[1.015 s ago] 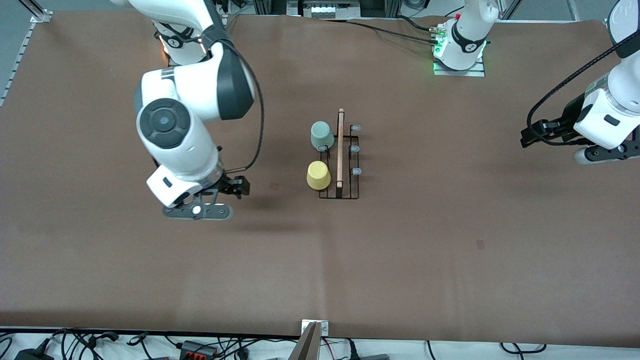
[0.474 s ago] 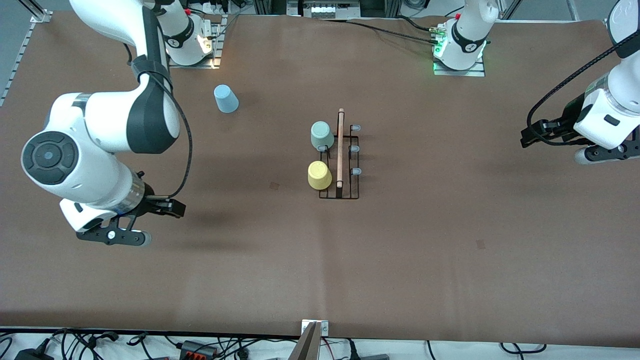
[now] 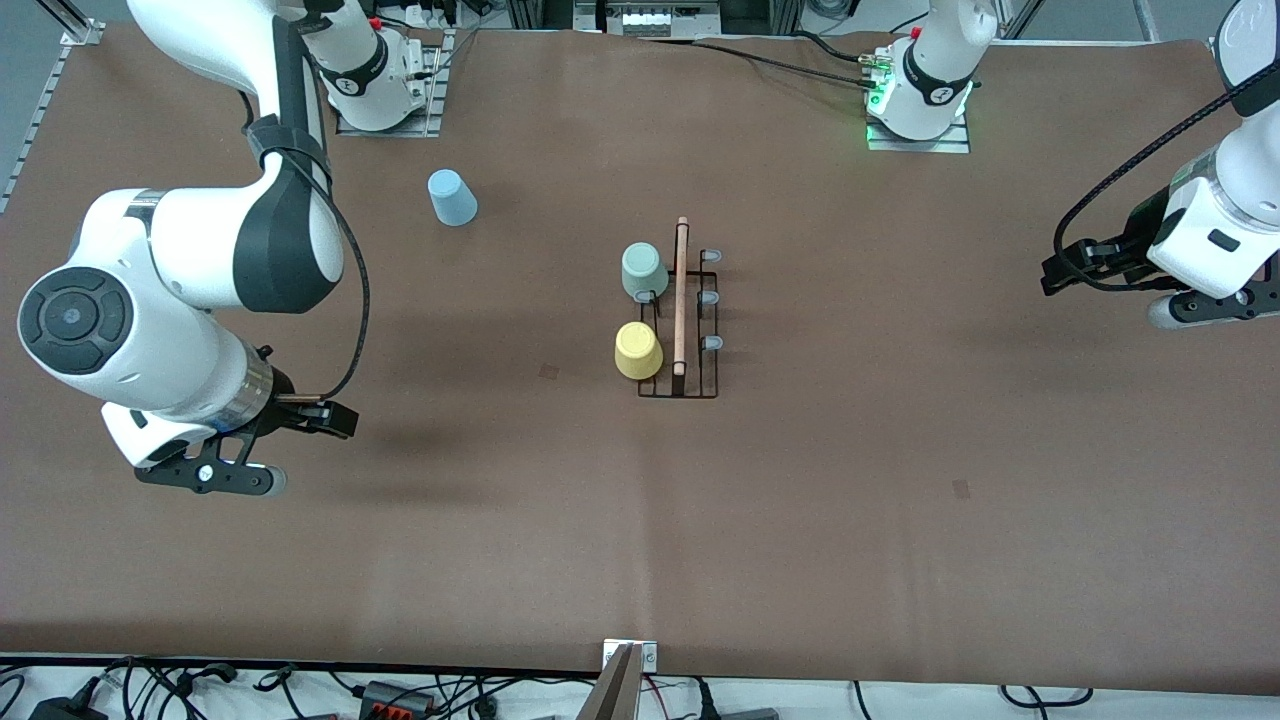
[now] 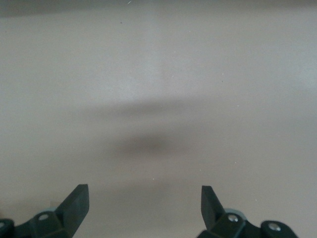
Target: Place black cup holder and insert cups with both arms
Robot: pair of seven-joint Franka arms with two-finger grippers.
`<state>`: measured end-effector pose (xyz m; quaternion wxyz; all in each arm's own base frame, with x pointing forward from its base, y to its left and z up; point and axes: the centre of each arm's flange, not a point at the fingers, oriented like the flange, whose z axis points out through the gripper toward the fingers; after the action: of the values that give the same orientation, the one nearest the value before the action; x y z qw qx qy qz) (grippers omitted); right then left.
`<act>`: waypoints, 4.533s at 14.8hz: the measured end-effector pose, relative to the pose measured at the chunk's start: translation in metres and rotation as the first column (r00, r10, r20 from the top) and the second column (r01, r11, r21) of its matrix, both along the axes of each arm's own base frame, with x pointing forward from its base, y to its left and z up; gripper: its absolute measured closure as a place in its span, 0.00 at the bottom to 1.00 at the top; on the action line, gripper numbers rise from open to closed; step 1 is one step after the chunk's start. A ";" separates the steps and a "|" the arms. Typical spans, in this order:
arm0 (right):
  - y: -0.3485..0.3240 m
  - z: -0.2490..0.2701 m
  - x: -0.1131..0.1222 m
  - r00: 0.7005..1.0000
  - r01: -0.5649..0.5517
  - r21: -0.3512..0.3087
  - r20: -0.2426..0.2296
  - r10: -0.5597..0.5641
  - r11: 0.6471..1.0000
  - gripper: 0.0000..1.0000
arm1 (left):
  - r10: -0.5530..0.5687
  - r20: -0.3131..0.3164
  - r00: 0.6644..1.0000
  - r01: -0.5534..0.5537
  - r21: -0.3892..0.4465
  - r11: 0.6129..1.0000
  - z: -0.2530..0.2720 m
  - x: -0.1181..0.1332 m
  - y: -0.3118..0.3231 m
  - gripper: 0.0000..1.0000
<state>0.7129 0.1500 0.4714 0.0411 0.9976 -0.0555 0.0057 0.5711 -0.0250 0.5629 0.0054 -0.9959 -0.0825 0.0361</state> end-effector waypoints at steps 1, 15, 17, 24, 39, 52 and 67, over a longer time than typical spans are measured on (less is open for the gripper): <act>-0.007 0.003 0.001 1.000 0.009 0.006 0.004 -0.009 1.000 0.00 | 0.000 0.000 1.000 0.000 0.000 1.000 0.000 0.000 0.000 0.00; -0.144 0.084 -0.045 0.999 0.049 0.148 0.006 -0.051 0.988 0.00 | 0.000 0.000 1.000 0.000 0.000 1.000 0.000 0.000 0.000 0.00; -0.153 0.094 -0.055 0.999 0.042 0.133 0.013 -0.044 0.990 0.00 | 0.000 0.000 1.000 0.000 0.000 1.000 0.000 0.000 0.000 0.00; -0.155 0.109 -0.065 0.999 0.002 0.065 0.032 -0.004 0.998 0.00 | 0.000 0.000 1.000 0.000 0.000 1.000 0.000 0.000 0.000 0.00; -0.217 0.115 -0.077 1.000 0.030 0.047 0.004 -0.030 0.998 0.00 | 0.000 0.000 1.000 0.000 0.000 1.000 0.000 0.000 0.000 0.00; -0.173 0.090 -0.081 0.996 -0.076 0.067 -0.034 0.079 0.995 0.00 | 0.000 0.000 1.000 0.000 0.000 1.000 0.000 0.000 0.000 0.00; -0.173 0.095 -0.114 0.995 -0.097 0.061 -0.004 0.097 0.993 0.00 | 0.000 0.000 1.000 0.000 0.000 1.000 0.000 0.000 0.000 0.00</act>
<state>0.5987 -0.0230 0.5662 0.0106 0.9999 -0.0070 0.0023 0.5711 -0.0249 0.5629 0.0054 -0.9959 -0.0825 0.0361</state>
